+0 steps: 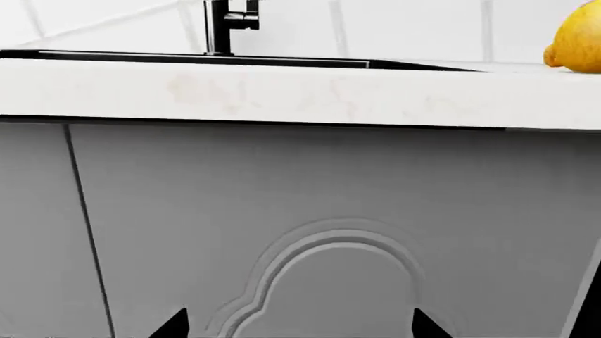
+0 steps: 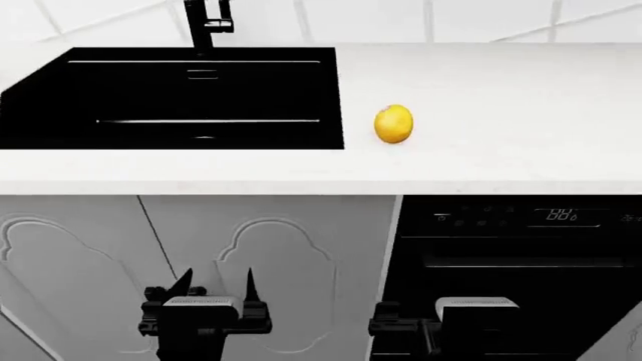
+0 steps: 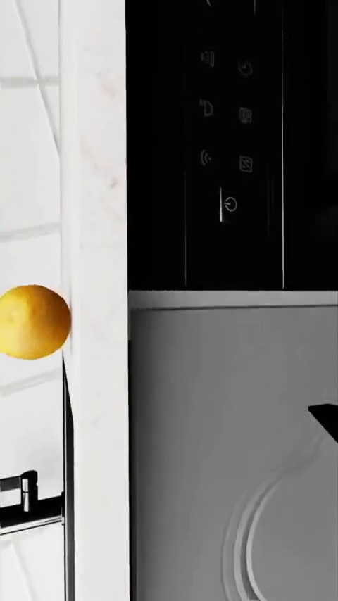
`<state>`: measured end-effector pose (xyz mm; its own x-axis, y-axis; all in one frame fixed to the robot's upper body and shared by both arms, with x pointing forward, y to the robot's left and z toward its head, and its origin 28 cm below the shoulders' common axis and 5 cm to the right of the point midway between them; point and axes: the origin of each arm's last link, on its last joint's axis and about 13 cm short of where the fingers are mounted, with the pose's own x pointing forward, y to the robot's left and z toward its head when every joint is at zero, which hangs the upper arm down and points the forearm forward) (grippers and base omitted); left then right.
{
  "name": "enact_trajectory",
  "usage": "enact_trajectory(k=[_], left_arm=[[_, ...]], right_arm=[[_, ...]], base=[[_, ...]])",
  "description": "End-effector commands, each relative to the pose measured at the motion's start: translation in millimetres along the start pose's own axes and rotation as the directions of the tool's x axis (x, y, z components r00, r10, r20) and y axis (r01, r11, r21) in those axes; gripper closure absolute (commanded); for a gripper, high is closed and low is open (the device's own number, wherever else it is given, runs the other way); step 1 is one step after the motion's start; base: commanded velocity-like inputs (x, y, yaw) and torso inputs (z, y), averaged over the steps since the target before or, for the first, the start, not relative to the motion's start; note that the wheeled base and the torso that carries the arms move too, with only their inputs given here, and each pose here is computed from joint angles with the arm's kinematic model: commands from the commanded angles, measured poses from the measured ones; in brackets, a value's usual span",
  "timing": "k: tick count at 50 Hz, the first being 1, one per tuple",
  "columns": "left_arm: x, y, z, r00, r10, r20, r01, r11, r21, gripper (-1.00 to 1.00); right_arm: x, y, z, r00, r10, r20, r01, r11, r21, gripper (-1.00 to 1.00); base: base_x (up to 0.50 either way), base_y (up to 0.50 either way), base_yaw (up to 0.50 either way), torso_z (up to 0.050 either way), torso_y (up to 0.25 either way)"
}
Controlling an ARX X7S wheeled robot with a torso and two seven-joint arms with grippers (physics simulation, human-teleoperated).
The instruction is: There is a mixed pile of frozen fruits and vegetables on the counter. Locate all the frozen vegetables and place the items in a bowl on the counter. Take all the frozen fruits and defrost them in a running sink.
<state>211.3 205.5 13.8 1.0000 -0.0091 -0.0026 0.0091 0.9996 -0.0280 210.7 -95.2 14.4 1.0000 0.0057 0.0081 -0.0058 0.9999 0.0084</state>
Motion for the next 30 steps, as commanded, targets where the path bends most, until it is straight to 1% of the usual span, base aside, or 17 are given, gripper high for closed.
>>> enact_trajectory(k=[1,6,11,12,13,14,15,17,18,20,22,23,25,26,27,28,30], left_arm=[[0,-0.3,1,1.000,0.000,-0.002,0.000,1.000,-0.010,-1.00],[0,0.0,1,1.000,0.002,-0.002,-0.002,1.000,-0.015,-1.00],[-1,0.5,3,1.000,0.005,0.001,-0.005,1.000,-0.021,-1.00],[-1,1.8,5,1.000,0.014,0.002,-0.014,1.000,-0.022,-1.00],[-2,4.1,9,1.000,0.024,0.005,-0.024,0.999,-0.026,-1.00],[-3,6.8,13,0.999,0.034,0.006,-0.034,0.999,-0.031,-1.00],[-7,11.6,21,0.999,0.042,0.017,-0.042,0.999,-0.016,-1.00],[-17,21.5,40,0.998,0.050,0.044,-0.050,0.999,0.001,-1.00],[-23,27.9,55,0.996,0.056,0.068,-0.057,0.998,0.013,-1.00],[-36,38.0,90,0.992,0.054,0.115,-0.058,0.998,0.033,-1.00],[-47,45.9,128,0.984,0.054,0.169,-0.064,0.997,0.050,-1.00],[-51,48.8,145,0.980,0.055,0.193,-0.067,0.996,0.056,-1.00],[-58,54.0,180,0.968,0.053,0.246,-0.073,0.995,0.074,-1.00],[-58,60.7,197,0.951,0.089,0.295,-0.125,0.987,0.105,-1.00],[-61,62.8,215,0.934,0.100,0.343,-0.152,0.980,0.128,-1.00],[-65,62.2,232,0.915,0.119,0.385,-0.179,0.976,0.123,-1.00],[-74,56.2,259,0.918,0.064,0.392,-0.127,0.982,0.137,-1.00]], right_arm=[[0,-0.1,0,1.000,-0.002,-0.001,0.002,1.000,-0.004,-1.00],[0,0.0,1,1.000,-0.002,-0.001,0.002,1.000,-0.009,-1.00],[-1,0.4,1,1.000,-0.004,0.001,0.004,1.000,-0.020,-1.00],[-1,0.4,2,1.000,-0.013,0.002,0.013,0.999,-0.035,-1.00],[-1,-0.2,6,1.000,-0.030,0.003,0.030,0.999,-0.041,-1.00],[-1,-1.3,14,0.999,-0.039,0.014,0.039,0.999,-0.030,-1.00],[-3,-2.0,24,0.999,-0.030,0.021,0.031,0.999,-0.043,-1.00],[-6,-3.3,49,0.999,-0.010,0.049,0.013,0.997,-0.073,-1.00],[-9,-4.9,68,0.997,-0.005,0.074,0.012,0.995,-0.096,-1.00],[-16,-8.1,106,0.992,0.011,0.125,0.007,0.990,-0.139,-1.00],[-23,-11.0,141,0.984,0.022,0.177,0.007,0.987,-0.161,-1.00],[-25,-12.1,155,0.980,0.024,0.200,0.009,0.986,-0.165,-1.00],[-27,-13.9,179,0.971,0.036,0.235,0.011,0.980,-0.197,-1.00],[-23,-24.4,194,0.958,-0.006,0.288,0.082,0.963,-0.255,-1.00],[-20,-35.7,217,0.922,-0.043,0.385,0.172,0.936,-0.308,-1.00],[-20,-40.1,237,0.879,-0.087,0.468,0.252,0.920,-0.301,-1.00],[-22,-39.5,274,0.796,-0.179,0.578,0.368,0.901,-0.228,-1.00]], base=[[0.00,-0.50,0.00,0.000,0.000],[0.00,-0.34,0.00,0.000,0.000],[0.00,0.00,0.00,0.000,0.000],[0.00,0.00,0.00,0.000,0.000],[0.00,0.00,0.00,0.000,0.000],[0.00,0.00,0.00,0.000,0.000],[0.00,0.00,0.00,0.000,0.000],[0.00,0.00,0.00,0.000,0.000],[0.00,0.00,0.00,0.000,0.000],[0.00,0.00,0.00,0.000,0.000],[0.00,0.00,0.00,0.000,0.000],[0.00,0.00,0.00,0.000,0.000],[0.00,0.00,0.00,0.000,0.000],[0.00,0.00,0.00,0.000,0.000],[0.00,0.00,0.00,0.000,0.000],[0.00,0.00,0.00,0.000,0.000],[0.00,0.00,0.00,0.000,0.000]])
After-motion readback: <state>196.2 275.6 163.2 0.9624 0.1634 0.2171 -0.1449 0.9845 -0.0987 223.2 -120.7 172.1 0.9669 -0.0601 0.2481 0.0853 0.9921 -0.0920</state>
